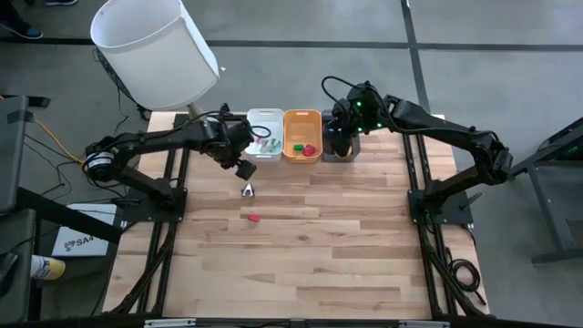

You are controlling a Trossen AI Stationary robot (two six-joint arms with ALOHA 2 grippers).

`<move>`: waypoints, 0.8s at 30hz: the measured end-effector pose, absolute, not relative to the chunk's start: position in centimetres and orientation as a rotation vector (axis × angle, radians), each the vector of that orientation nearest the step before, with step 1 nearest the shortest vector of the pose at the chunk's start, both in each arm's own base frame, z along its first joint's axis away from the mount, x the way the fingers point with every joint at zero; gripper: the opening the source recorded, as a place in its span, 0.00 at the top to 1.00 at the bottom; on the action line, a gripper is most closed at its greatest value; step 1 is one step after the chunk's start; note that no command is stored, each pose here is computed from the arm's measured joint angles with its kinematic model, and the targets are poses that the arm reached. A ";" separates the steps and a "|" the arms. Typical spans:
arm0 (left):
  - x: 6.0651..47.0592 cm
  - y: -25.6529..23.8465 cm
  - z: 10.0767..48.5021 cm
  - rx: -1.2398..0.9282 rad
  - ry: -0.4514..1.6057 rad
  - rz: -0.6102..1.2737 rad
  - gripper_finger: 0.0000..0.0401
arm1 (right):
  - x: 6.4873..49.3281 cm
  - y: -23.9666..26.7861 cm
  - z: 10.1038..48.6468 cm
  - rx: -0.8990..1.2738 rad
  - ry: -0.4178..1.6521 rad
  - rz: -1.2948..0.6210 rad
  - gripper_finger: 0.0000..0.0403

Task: Pick and place Stapler, Stapler remover, tape
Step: Put the dark blue staple remover into the white bin

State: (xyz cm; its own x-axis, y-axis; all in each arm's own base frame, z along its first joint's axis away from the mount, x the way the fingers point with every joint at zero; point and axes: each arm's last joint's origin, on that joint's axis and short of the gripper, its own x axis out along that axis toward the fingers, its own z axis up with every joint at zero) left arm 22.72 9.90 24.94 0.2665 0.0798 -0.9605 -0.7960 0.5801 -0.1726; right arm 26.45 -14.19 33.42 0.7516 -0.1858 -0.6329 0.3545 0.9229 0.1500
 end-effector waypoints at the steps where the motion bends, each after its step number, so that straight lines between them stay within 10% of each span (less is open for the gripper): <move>1: 22.8 9.8 24.9 -0.762 1.153 0.681 0.28 | 26.5 -14.2 33.4 0.276 0.656 -0.301 0.59; 24: 24.4 6.2 25.1 -0.798 0.996 0.922 0.28 | 26.4 -14.3 33.4 0.276 0.664 -0.355 0.59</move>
